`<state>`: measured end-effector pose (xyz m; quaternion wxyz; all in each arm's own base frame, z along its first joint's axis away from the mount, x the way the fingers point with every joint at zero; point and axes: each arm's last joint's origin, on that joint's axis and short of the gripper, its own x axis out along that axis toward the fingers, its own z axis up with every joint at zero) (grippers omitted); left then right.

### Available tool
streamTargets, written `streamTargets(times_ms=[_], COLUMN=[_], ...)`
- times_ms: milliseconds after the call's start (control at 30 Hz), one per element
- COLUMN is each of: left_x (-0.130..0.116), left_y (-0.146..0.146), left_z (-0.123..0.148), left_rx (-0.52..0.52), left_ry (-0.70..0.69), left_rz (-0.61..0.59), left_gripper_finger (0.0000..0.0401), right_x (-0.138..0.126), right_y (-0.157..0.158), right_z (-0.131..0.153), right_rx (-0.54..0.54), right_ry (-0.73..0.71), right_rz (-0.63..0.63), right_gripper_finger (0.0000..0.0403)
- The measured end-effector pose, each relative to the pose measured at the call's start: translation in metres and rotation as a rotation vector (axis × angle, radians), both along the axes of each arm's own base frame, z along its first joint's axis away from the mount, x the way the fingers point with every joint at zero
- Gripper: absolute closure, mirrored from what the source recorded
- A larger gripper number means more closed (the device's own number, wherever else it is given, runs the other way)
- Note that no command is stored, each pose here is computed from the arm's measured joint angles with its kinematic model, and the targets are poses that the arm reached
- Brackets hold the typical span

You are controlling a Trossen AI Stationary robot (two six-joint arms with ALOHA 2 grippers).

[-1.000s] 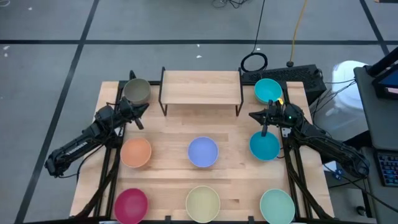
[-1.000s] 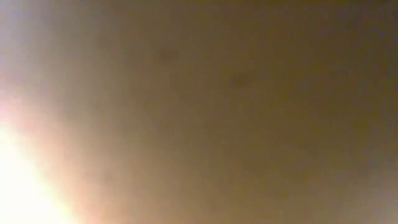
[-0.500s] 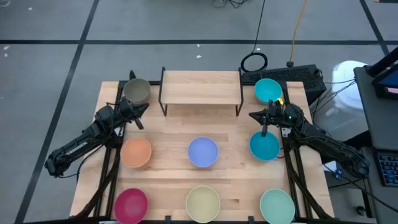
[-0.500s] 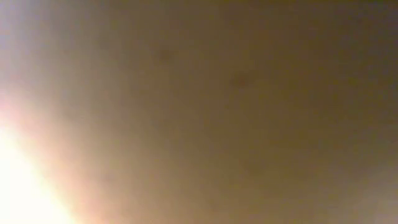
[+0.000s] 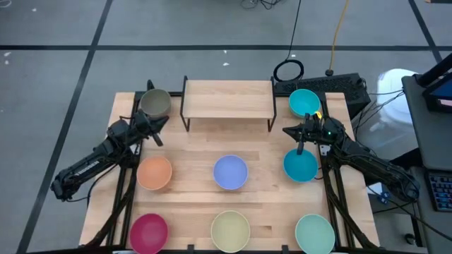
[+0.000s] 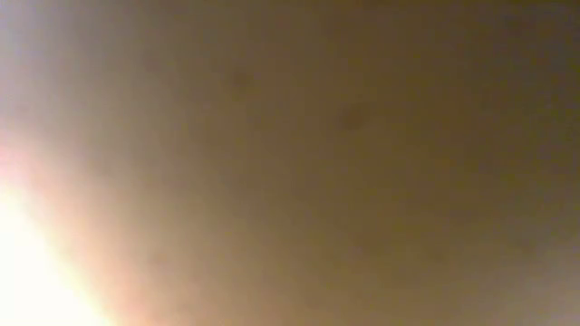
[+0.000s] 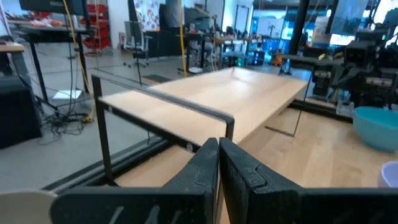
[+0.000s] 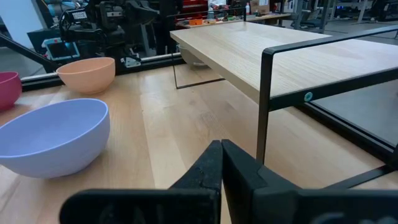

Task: Place and stack bowls onto a shelf
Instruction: Put the purple bowl on the shelf

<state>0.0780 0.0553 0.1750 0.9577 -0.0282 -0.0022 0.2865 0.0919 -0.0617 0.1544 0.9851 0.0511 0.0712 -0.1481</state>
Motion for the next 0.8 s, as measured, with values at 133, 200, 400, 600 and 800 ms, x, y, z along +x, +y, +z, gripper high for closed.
streamTargets(times_ms=[133, 200, 400, 600, 800], left_x=[-0.003, -0.008, -0.028, -0.036, -0.040], left_y=[-0.002, -0.006, -0.020, -0.027, -0.030], left_z=[0.011, 0.024, 0.079, 0.137, 0.185], left_rx=[-0.021, -0.027, -0.125, -0.109, -0.183], left_ry=[0.012, 0.040, 0.103, 0.047, 0.147], left_rz=[0.000, 0.000, 0.003, 0.003, 0.006], left_gripper_finger=[0.0382, 0.0382, 0.0382, 0.0382, 0.0382], right_x=[0.000, 0.000, 0.000, 0.000, 0.000], right_y=[0.000, 0.000, 0.000, 0.000, 0.000], right_z=[0.000, 0.000, 0.000, 0.000, 0.000], right_rx=[0.000, 0.000, 0.000, 0.000, 0.000], right_ry=[0.000, 0.000, 0.000, 0.000, 0.000], right_rz=[-0.001, 0.000, 0.000, 0.000, 0.000], right_gripper_finger=[0.0403, 0.0403, 0.0403, 0.0403, 0.0403])
